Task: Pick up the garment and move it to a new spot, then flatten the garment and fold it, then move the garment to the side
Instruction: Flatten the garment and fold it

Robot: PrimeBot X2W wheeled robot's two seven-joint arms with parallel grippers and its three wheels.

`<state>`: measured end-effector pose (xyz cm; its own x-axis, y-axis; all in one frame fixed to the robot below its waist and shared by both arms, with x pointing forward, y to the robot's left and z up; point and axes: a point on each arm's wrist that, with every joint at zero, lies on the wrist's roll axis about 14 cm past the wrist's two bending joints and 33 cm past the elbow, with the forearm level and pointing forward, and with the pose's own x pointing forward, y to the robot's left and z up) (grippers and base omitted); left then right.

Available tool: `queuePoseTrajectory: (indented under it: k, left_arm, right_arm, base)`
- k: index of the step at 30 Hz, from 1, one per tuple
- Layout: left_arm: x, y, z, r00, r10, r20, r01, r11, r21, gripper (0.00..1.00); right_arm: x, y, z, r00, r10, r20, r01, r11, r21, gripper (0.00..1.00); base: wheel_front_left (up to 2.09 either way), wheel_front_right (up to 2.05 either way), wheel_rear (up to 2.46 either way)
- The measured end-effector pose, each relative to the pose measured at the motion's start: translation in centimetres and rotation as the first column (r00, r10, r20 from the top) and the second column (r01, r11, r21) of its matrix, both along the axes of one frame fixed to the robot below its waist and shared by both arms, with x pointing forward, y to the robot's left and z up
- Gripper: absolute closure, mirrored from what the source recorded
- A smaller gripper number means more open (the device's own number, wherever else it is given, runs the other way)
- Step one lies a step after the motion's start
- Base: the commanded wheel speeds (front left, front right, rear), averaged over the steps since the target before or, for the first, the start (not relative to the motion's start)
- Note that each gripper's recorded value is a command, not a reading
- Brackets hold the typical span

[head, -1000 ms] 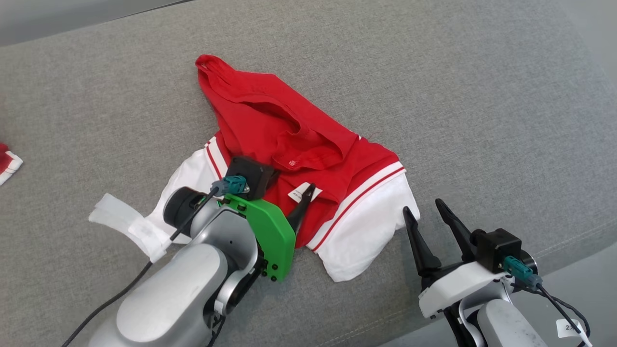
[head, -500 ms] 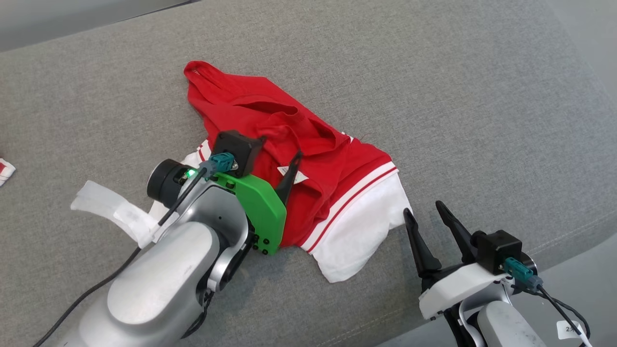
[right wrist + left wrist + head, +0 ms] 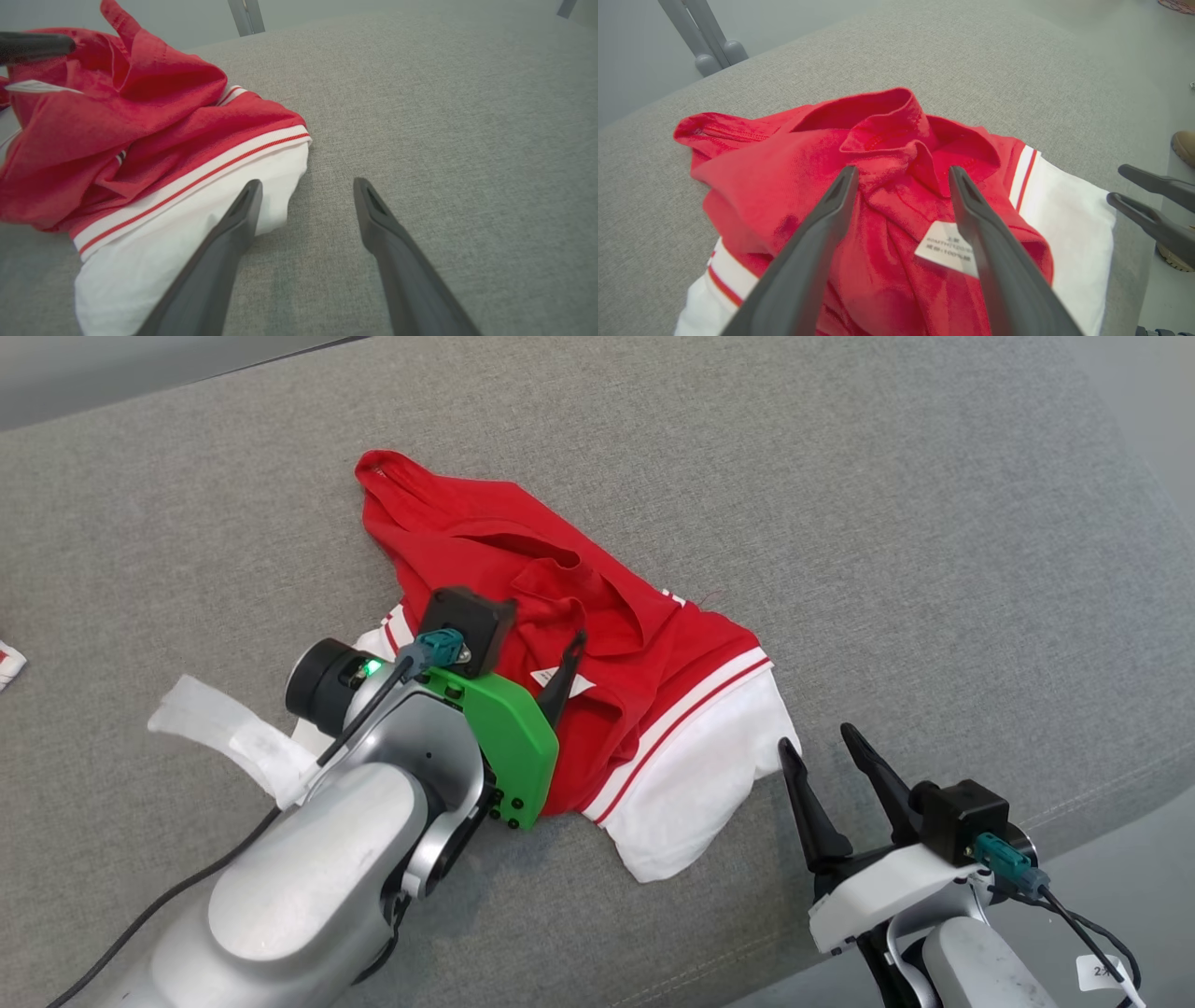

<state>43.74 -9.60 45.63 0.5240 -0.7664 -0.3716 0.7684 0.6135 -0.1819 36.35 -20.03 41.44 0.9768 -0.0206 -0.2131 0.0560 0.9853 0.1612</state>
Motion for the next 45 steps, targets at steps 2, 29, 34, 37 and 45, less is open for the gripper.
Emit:
queuePoseTrajectory:
  k: [2,29,34,37,45]
  left_arm:
    - [0.5,-0.1,0.0,1.0,-0.001,0.007,0.001,1.0,0.008,0.0]
    - [1.0,-1.2,-2.4,0.998,-0.062,0.027,0.058,0.99,0.129,1.0]
    - [0.3,-3.5,3.7,0.998,-0.07,-0.001,0.069,0.989,-0.132,1.0]
    - [0.2,-3.1,8.0,0.998,-0.057,0.04,0.065,0.965,-0.255,1.0]
    - [3.1,5.9,13.6,0.967,0.231,0.109,-0.176,0.913,-0.368,1.0]
  right_arm:
    - [0.1,-0.1,0.1,1.0,-0.002,0.002,0.002,1.0,-0.001,0.0]
    - [-0.5,-0.9,0.3,0.999,-0.034,0.003,0.034,0.999,0.006,0.0]
    - [-0.6,-1.1,0.2,0.999,-0.043,0.004,0.043,0.999,0.008,0.0]
    - [-0.9,-0.8,-0.2,0.999,-0.035,-0.009,0.035,0.999,0.009,0.0]
    - [-0.1,1.1,-0.4,0.999,0.039,-0.007,-0.039,0.999,-0.01,0.0]
  base:
    - [0.0,0.0,0.0]
    - [0.0,0.0,0.0]
    - [0.0,0.0,0.0]
    - [0.0,0.0,0.0]
    - [0.0,0.0,0.0]
